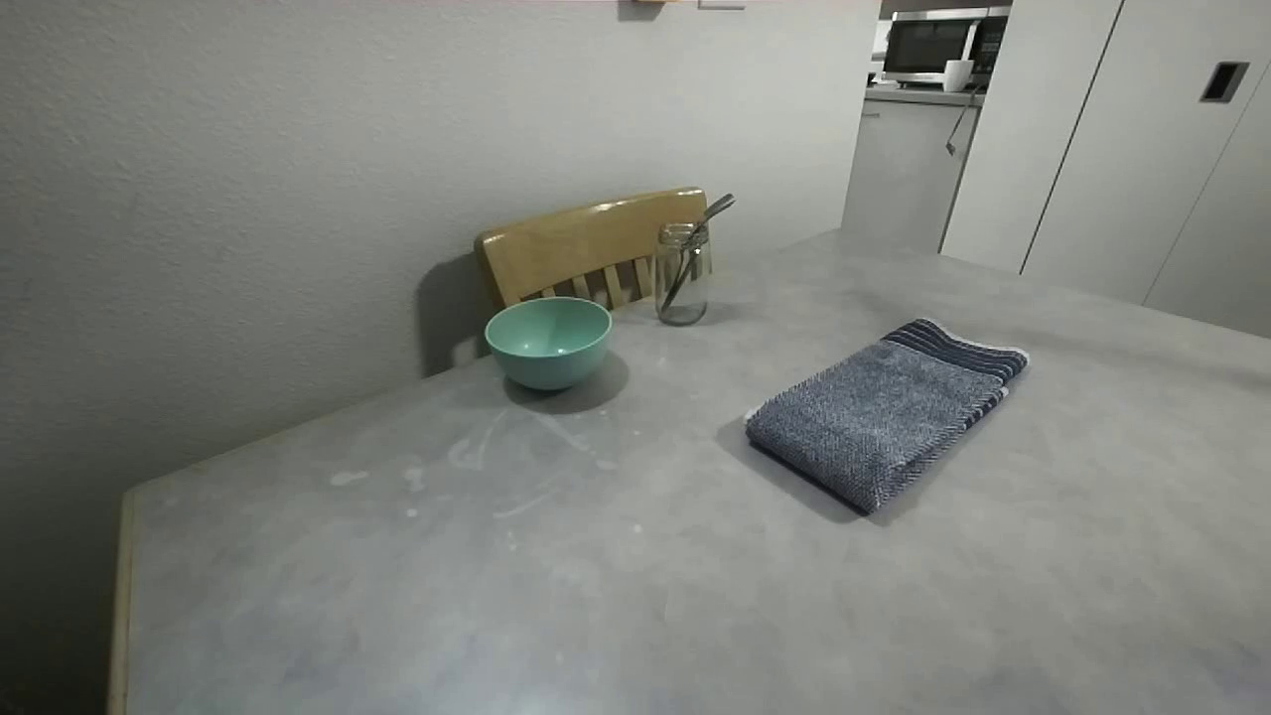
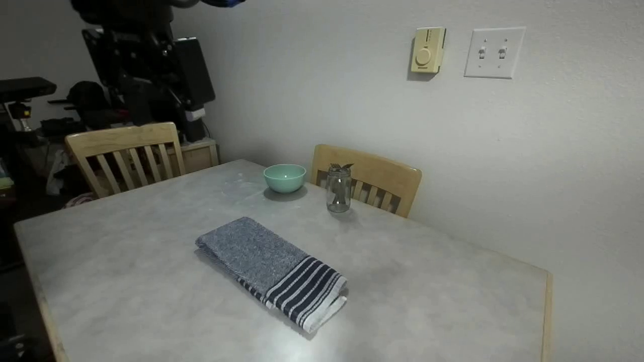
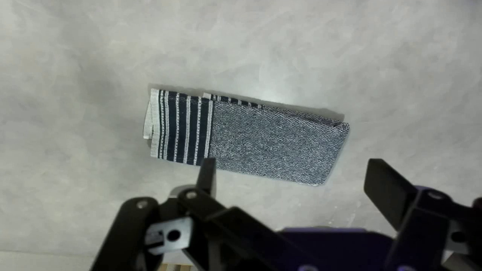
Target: Unfold the towel once
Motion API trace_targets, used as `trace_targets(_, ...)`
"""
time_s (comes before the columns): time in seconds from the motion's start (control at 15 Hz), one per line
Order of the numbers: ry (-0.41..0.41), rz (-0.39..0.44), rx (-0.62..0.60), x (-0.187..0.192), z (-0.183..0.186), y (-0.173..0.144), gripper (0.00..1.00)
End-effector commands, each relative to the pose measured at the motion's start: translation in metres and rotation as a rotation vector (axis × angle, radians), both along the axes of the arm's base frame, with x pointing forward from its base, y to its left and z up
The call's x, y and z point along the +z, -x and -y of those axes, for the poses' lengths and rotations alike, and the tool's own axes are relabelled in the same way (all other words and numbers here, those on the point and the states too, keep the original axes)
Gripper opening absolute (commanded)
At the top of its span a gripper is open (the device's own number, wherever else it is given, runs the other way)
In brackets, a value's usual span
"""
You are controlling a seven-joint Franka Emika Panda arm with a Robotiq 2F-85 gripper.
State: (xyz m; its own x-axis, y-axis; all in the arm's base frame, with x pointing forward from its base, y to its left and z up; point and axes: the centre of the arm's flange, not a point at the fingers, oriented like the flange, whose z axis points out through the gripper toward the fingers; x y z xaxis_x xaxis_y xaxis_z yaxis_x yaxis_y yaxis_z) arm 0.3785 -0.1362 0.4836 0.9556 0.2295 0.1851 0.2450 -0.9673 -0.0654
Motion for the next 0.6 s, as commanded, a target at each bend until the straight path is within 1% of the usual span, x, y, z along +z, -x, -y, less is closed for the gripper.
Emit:
trace_targets(0.0, -0.010, 0.002, 0.008, -0.004, 0.002, -0.006, 1.00)
trace_targets(0.27, -0.030, -0.016, 0.024, -0.019, 0.009, -0.021, 1.00)
trace_targets(0.53, -0.091, -0.069, 0.039, -0.049, 0.018, -0.039, 1.00)
